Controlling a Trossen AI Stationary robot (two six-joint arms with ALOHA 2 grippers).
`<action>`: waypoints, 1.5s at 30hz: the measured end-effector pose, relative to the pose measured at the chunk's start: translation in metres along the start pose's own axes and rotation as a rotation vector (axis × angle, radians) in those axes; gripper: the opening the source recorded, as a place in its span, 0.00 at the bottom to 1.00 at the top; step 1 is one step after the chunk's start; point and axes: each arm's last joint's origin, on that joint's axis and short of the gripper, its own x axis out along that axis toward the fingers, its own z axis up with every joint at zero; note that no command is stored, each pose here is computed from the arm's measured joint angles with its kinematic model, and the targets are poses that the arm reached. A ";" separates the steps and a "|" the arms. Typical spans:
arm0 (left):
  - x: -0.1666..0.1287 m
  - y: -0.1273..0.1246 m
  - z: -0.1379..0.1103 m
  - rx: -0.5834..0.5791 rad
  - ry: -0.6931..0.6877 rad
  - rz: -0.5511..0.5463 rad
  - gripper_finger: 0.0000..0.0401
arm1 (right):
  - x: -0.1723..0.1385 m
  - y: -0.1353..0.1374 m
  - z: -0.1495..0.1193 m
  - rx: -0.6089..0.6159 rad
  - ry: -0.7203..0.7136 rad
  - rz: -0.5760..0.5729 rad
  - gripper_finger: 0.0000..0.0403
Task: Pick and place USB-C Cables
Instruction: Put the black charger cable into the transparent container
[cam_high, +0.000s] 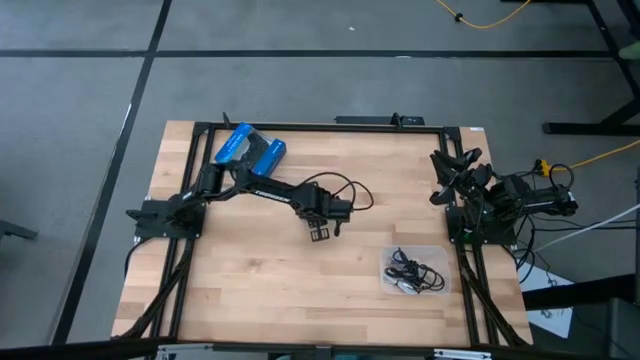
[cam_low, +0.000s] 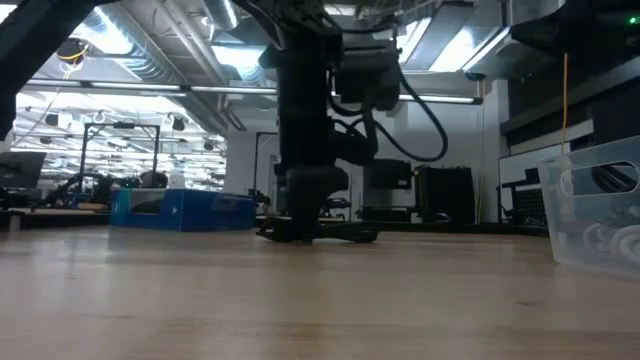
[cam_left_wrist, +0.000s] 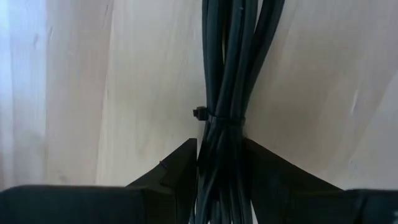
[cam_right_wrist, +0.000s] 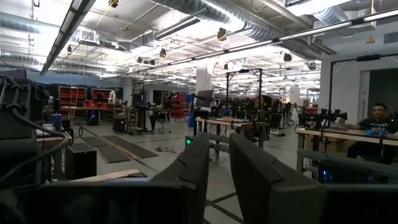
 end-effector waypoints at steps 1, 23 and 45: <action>0.002 0.000 -0.001 -0.004 -0.006 -0.005 0.30 | 0.000 0.000 0.000 0.000 0.000 0.000 0.17; -0.084 -0.015 0.063 0.068 -0.338 -0.502 0.11 | 0.000 0.000 0.000 -0.005 0.002 0.001 0.17; -0.101 -0.108 0.104 0.084 -1.019 -0.627 0.11 | 0.000 -0.003 0.007 0.036 -0.051 -0.029 0.17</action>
